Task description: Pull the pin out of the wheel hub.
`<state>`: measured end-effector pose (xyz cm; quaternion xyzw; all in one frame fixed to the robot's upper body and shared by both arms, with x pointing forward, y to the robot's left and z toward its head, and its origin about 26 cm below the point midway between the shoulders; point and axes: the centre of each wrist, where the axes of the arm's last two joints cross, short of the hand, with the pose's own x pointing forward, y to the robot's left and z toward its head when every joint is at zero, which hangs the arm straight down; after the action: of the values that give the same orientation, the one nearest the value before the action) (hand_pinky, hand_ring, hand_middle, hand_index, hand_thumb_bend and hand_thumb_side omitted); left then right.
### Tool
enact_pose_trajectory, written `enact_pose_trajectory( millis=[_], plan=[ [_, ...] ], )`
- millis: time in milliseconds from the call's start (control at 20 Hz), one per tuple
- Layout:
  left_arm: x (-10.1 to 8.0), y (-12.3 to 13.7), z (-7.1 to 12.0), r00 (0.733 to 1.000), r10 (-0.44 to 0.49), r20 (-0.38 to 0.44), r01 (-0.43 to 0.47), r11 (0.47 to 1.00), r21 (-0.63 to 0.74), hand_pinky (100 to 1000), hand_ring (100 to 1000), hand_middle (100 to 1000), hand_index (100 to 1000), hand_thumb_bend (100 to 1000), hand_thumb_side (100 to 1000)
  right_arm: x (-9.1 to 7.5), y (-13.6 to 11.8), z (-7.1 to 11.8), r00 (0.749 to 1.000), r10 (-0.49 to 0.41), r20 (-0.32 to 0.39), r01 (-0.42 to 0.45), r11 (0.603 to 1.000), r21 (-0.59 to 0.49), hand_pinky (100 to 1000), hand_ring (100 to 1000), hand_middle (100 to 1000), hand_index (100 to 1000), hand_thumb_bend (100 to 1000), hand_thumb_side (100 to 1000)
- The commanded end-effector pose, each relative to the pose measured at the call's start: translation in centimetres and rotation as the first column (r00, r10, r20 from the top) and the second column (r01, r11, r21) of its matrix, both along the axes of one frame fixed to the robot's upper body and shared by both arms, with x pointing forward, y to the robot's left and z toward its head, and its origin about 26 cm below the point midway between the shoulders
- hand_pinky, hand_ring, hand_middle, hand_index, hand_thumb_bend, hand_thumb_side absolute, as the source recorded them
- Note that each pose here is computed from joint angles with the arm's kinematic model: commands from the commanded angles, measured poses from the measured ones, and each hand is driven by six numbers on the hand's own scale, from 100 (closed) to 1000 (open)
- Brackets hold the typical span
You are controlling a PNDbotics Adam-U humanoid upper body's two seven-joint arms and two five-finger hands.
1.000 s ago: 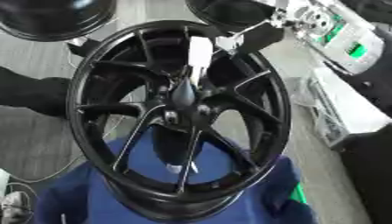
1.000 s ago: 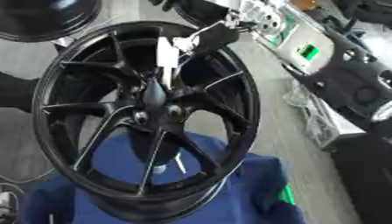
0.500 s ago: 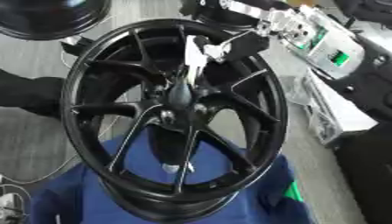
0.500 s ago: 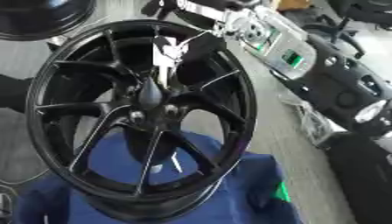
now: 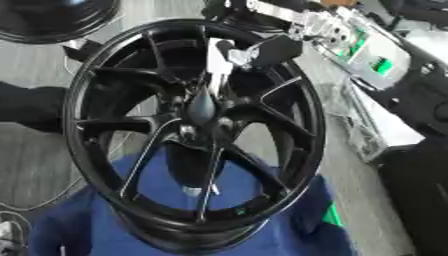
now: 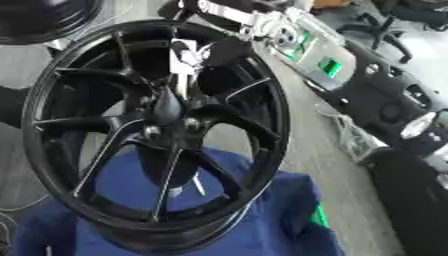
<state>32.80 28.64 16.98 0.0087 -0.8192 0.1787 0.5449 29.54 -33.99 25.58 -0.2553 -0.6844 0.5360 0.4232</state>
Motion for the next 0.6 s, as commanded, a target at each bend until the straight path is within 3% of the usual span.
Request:
enact_pose_trajectory(
  millis=[50, 100, 600],
  plan=[
    [-0.07, 0.10, 0.84, 1.000, -0.001, 0.025, 0.001, 1.000, 0.019, 751, 753, 673, 754, 181, 726, -0.07, -0.56, 0.97, 1.000, -0.008, 0.019, 0.009, 0.998, -0.061, 993, 852, 841, 913, 112, 481],
    [-0.06, 0.09, 0.85, 1.000, -0.001, 0.025, 0.001, 1.000, 0.020, 751, 753, 673, 753, 180, 727, -0.03, -0.64, 0.94, 1.000, -0.008, 0.017, 0.009, 0.998, -0.068, 995, 855, 844, 915, 158, 494],
    [-0.06, 0.07, 0.74, 1.000, -0.002, 0.018, 0.001, 1.000, 0.025, 751, 754, 672, 749, 180, 733, 0.09, -1.21, 0.84, 1.000, -0.021, 0.008, 0.022, 0.996, -0.087, 996, 856, 845, 919, 179, 500]
  ],
)
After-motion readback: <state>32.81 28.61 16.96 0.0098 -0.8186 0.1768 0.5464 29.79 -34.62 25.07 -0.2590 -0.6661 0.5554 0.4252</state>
